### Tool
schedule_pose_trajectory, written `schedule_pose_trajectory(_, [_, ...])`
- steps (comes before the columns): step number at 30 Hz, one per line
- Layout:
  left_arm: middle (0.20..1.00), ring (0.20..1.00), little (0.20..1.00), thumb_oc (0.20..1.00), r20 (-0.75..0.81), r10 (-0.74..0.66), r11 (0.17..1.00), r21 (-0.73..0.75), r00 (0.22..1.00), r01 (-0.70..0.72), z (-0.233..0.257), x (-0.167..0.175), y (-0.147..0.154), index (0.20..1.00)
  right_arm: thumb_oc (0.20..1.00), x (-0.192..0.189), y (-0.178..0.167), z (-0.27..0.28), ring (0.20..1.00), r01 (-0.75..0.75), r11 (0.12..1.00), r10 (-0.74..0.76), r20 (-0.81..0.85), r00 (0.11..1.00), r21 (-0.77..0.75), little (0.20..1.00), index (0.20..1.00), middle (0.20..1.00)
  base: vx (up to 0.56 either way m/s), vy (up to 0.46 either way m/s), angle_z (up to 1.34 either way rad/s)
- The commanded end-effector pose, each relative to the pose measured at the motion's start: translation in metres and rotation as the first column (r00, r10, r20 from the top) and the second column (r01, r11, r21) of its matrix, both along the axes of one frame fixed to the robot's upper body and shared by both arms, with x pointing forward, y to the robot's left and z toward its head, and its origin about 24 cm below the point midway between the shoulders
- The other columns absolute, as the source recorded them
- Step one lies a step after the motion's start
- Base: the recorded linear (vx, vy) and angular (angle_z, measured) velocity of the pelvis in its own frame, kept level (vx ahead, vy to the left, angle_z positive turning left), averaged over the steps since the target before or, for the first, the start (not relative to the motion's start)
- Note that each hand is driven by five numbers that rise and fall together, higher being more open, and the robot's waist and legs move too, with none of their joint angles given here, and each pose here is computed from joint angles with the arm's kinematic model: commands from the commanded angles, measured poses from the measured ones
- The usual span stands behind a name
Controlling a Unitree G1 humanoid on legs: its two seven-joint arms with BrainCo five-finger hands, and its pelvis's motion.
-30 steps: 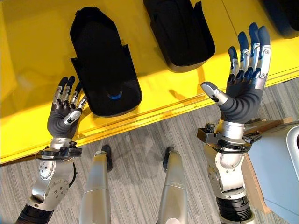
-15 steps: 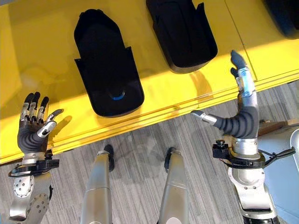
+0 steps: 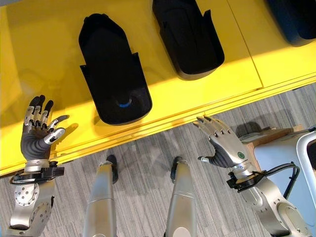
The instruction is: Move parts from the plastic box to the shelf.
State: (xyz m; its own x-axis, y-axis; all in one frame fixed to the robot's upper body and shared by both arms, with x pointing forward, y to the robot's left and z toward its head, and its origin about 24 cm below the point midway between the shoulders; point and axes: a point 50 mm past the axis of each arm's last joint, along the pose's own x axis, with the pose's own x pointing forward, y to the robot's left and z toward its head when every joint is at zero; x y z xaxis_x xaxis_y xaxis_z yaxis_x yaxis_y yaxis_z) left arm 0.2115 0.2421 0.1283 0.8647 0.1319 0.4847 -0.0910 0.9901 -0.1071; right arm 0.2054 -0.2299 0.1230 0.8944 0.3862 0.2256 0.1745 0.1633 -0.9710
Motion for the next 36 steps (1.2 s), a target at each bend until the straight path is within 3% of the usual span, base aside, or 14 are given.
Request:
schedule_pose_trajectory(1, [1.0, 1.0, 1.0, 1.0, -0.098, 0.012, 1.0, 0.029, 0.995, -0.009, -0.018, -0.001, 0.001, 1.0, 1.0, 0.0, 0.008, 0.001, 1.0, -0.044, 0.998, 0.044, 0.0, 0.999, -0.043, 1.0, 1.0, 1.0, 0.0, 0.0, 0.0])
schedule_pose_trajectory(8, [1.0, 1.0, 1.0, 1.0, -0.108, 0.001, 0.999, 0.041, 0.994, 0.003, -0.02, 0.003, -0.004, 1.0, 1.0, 0.007, 0.021, -0.011, 1.0, -0.104, 0.992, 0.098, -0.073, 0.992, -0.074, 1.0, 1.0, 1.0, -0.02, 0.018, 0.0])
schedule_pose_trajectory(23, [1.0, 1.0, 1.0, 1.0, -0.142, 0.058, 0.997, 0.05, 0.988, -0.051, -0.03, 0.004, -0.004, 1.0, 1.0, 0.014, 0.075, -0.012, 1.0, -0.368, 0.928, 0.358, -0.14, 0.923, -0.053, 1.0, 1.0, 1.0, 0.0, 0.008, 0.01])
schedule_pose_trajectory(36, [1.0, 1.0, 1.0, 1.0, -0.146, 0.072, 0.997, 0.035, 0.987, -0.067, -0.032, 0.004, -0.004, 1.0, 1.0, 0.024, 0.091, -0.01, 1.0, -0.414, 0.909, 0.406, -0.13, 0.905, -0.039, 1.0, 1.0, 1.0, 0.0, 0.0, 0.0])
